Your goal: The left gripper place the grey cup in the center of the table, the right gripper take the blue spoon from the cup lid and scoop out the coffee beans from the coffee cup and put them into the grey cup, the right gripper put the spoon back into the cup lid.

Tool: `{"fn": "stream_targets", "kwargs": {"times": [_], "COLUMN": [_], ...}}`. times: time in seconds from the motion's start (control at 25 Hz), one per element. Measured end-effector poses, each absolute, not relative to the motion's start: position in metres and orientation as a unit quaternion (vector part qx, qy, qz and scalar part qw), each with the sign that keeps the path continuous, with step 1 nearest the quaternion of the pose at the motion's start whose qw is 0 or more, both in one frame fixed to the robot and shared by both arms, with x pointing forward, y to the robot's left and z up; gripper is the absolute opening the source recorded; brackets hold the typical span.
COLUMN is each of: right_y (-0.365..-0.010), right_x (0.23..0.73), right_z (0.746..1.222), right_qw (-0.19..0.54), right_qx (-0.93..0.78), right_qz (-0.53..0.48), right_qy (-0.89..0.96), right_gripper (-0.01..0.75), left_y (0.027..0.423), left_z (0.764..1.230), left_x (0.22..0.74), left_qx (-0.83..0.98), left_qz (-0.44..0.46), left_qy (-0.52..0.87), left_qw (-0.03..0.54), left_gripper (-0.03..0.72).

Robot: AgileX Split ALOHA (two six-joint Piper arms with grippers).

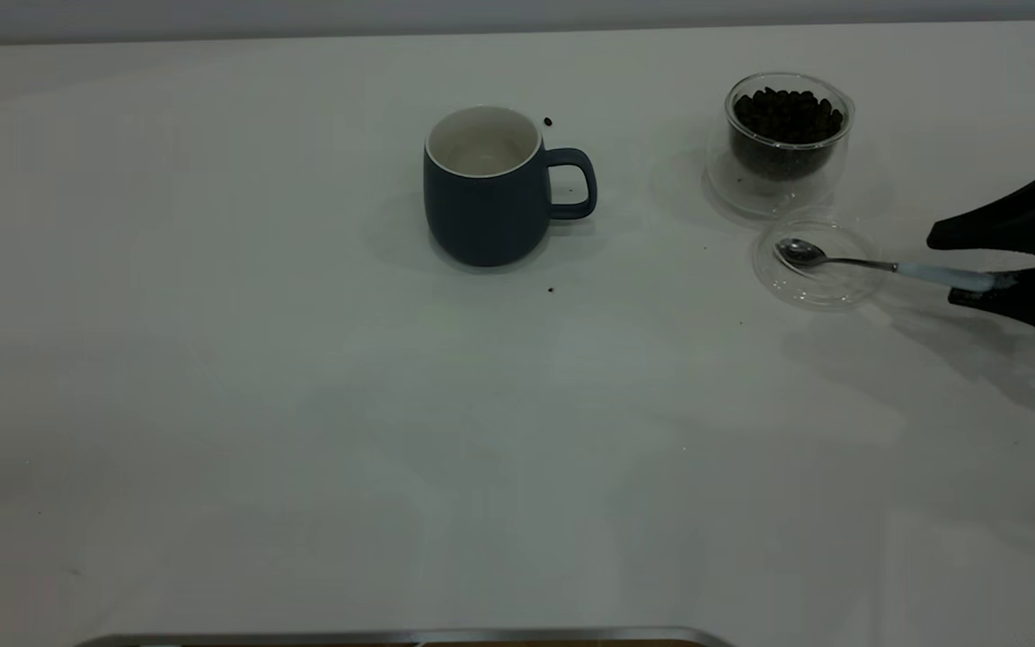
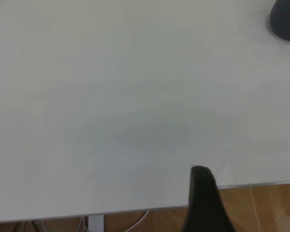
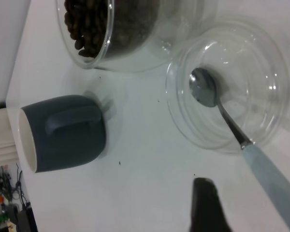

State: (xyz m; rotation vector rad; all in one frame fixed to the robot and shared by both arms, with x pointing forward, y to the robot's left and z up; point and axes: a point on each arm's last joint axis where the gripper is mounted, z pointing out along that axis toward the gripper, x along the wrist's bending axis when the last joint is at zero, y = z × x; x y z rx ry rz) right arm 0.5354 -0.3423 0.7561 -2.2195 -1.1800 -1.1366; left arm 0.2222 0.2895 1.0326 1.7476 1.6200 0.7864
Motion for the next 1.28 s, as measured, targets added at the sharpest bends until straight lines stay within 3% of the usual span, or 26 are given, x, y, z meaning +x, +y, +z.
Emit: {"fn": "stream_targets", "kwargs": {"times": [0.24, 0.52, 0.84, 1.08, 1.28], "right_y": [-0.351, -0.363, -0.362, -0.346, -0.328], "right_x": [0.535, 0.539, 0.516, 0.46, 0.413], "right_z": [0.763, 0.819, 0.934, 1.026, 1.069], "right_qw": [0.173, 0.116, 0.054, -0.028, -0.073], "right_qx": [-0.828, -0.833, -0.812, -0.778, -0.739], "right_qz": [-0.343, -0.294, -0.265, -0.271, -0.283], "right_qy": [-0.408, -0.453, -0.518, -0.567, -0.607], "right_gripper": [0.548, 0.55, 0.53, 0.504, 0.503], "left_y": [0.29, 0.29, 0.29, 0.29, 0.29], "left_z": [1.033, 1.033, 1.033, 1.033, 1.033], "left_x": [0.222, 0.222, 0.222, 0.222, 0.222], "left_qx": [0.662, 0.662, 0.662, 0.662, 0.662], "left_qz": [0.298, 0.298, 0.298, 0.298, 0.298], "left_qy": [0.614, 0.614, 0.614, 0.614, 0.614], "left_qw": [0.311, 0.311, 0.311, 0.311, 0.311], "left_gripper": [0.55, 0.55, 0.55, 0.55, 0.55]}}
